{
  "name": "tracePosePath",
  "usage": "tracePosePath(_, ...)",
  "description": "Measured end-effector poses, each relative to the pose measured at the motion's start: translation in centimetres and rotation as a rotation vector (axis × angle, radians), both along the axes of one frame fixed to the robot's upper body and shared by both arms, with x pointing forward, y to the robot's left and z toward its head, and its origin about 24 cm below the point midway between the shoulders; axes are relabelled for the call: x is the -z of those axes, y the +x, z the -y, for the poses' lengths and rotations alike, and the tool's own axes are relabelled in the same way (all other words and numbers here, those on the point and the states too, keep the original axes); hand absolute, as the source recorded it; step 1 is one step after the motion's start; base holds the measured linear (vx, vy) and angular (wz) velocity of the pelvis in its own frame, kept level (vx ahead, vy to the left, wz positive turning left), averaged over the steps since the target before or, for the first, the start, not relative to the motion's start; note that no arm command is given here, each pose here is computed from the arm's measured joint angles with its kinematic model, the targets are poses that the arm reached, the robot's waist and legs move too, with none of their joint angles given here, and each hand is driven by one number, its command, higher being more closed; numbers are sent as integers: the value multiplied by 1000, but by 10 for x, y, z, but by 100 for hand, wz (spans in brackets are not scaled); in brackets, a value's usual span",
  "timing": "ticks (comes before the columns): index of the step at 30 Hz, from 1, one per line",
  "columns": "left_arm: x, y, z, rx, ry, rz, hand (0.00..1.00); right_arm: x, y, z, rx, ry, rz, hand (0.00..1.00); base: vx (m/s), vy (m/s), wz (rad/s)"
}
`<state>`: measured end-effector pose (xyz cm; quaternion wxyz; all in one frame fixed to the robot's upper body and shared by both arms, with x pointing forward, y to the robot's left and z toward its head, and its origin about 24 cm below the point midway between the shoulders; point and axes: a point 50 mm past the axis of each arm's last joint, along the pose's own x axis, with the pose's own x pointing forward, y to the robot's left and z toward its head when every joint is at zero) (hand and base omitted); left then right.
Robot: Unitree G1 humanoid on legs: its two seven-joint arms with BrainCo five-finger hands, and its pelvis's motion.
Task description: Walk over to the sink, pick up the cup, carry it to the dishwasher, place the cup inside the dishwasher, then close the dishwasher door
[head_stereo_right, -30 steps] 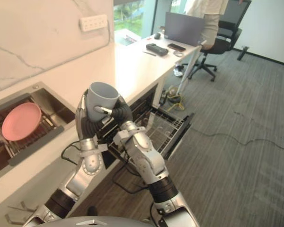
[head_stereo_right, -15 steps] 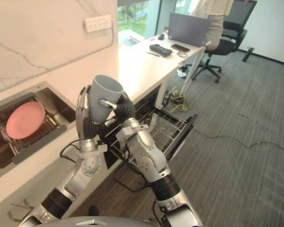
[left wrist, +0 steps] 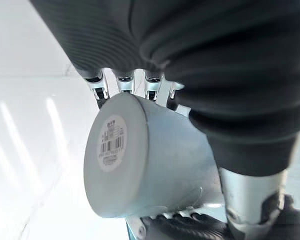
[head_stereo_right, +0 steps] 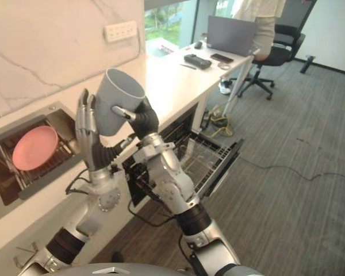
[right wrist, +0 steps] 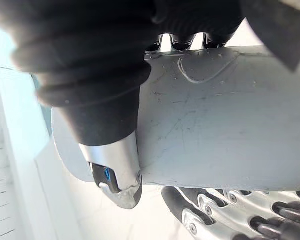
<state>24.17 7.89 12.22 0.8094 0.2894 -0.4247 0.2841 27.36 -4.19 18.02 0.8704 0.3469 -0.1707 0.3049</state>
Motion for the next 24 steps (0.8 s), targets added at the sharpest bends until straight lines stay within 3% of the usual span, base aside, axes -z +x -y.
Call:
tracePosePath(4, -10, 5, -19, -108, -35, 64, 0, -4, -1, -1, 0, 56, 10, 100, 0, 0, 0)
tracePosePath(12, -21, 5, -33, -124, -134, 151, 0, -4, 2, 12, 84, 163, -7, 100, 0, 0, 1)
tracePosePath(15, -40, 4, -47, -126, -314, 206, 0, 10, 5, 40, 226, 194, -67, 100, -1, 0, 8)
tracePosePath(17, -44, 4, -50, -29, -407, 180, 0, 21, 6, 58, 318, 201, -103, 100, 0, 0, 0)
tracePosePath(19, -37, 7, -44, 196, -500, 41, 0, 24, 6, 76, 407, 226, -115, 100, -3, -2, -2)
tracePosePath(24, -12, -4, -9, 563, -526, -216, 0, 24, 4, 107, 544, 270, -86, 100, 0, 0, -7)
